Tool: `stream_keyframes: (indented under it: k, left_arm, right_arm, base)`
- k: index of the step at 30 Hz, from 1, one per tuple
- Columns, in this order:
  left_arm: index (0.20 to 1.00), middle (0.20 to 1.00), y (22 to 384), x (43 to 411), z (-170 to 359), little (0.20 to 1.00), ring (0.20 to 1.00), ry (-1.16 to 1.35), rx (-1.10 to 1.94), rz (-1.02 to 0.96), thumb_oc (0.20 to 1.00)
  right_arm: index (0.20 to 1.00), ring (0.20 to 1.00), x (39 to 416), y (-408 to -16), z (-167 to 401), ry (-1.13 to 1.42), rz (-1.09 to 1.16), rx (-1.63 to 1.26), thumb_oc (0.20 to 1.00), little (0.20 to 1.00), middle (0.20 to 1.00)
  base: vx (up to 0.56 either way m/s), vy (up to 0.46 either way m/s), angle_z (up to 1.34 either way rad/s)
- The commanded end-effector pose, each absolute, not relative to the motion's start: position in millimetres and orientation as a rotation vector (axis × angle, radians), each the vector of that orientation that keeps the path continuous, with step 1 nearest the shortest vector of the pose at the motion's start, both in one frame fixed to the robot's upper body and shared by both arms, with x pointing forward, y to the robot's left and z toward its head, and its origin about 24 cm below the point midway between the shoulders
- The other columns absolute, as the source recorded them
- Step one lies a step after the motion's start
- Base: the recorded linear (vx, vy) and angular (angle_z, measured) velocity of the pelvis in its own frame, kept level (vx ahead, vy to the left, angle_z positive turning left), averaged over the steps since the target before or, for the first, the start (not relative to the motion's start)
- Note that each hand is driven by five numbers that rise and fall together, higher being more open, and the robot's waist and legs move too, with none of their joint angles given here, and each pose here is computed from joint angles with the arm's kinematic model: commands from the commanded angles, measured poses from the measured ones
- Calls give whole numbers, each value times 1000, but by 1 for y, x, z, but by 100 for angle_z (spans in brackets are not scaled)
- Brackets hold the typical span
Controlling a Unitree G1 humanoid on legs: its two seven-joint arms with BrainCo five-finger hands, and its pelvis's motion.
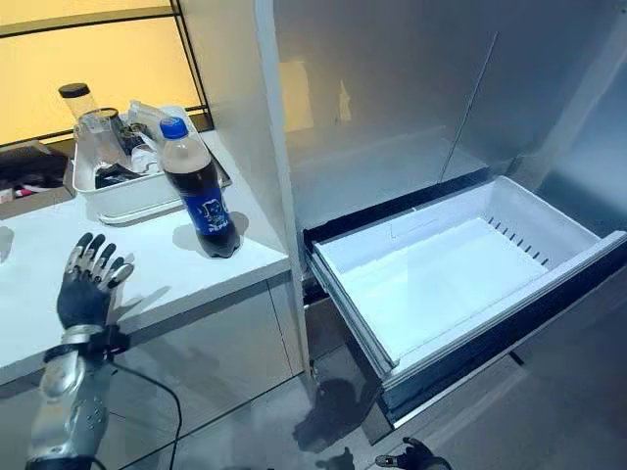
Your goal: Take the drinks into the refrigerator
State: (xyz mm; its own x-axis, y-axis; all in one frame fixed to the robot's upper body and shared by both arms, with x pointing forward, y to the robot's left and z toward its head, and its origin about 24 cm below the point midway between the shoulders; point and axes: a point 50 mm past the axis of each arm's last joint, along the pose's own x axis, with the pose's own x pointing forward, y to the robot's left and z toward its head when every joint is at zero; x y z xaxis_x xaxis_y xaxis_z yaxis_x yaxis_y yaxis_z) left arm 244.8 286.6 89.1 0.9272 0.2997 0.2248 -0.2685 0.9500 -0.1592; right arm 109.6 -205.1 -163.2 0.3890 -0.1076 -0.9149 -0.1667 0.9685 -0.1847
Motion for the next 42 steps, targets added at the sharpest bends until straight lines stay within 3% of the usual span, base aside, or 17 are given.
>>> stream_keyframes:
  k: [1, 6, 20, 40, 41, 42]
  left_arm:
    - [1000, 1000, 271, 269, 132, 1000, 1000, -429, -40, 229, 1000]
    - [1000, 1000, 257, 293, 141, 1000, 1000, -434, 52, 279, 1000]
    - [1000, 1000, 228, 321, 147, 1000, 1000, -422, -44, 221, 1000]
    - [1000, 1000, 217, 362, 156, 1000, 1000, -311, 59, 144, 1000]
    - [435, 435, 213, 363, 159, 435, 435, -322, 65, 130, 435]
    - [200, 200, 210, 364, 159, 200, 200, -325, 63, 123, 200]
  right_arm:
    - [1000, 1000, 138, -201, -155, 1095, 64, -307, 1000, 1000, 1000]
    - [1000, 1000, 128, -197, -159, 1113, 76, -313, 1000, 1000, 1000]
    - [1000, 1000, 116, -194, -162, 1131, 55, -312, 1000, 1000, 1000]
    - [1000, 1000, 122, -197, -160, 1116, 17, -300, 1000, 1000, 1000]
    - [1000, 1000, 121, -197, -160, 1117, 16, -297, 1000, 1000, 1000]
    - [1000, 1000, 120, -198, -160, 1119, 12, -295, 1000, 1000, 1000]
  base:
    - [-85, -9, 55]
    - [0, 0, 0]
    - [2, 2, -3]
    - [17, -3, -3]
    - [23, -11, -5]
    - [13, -9, -5]
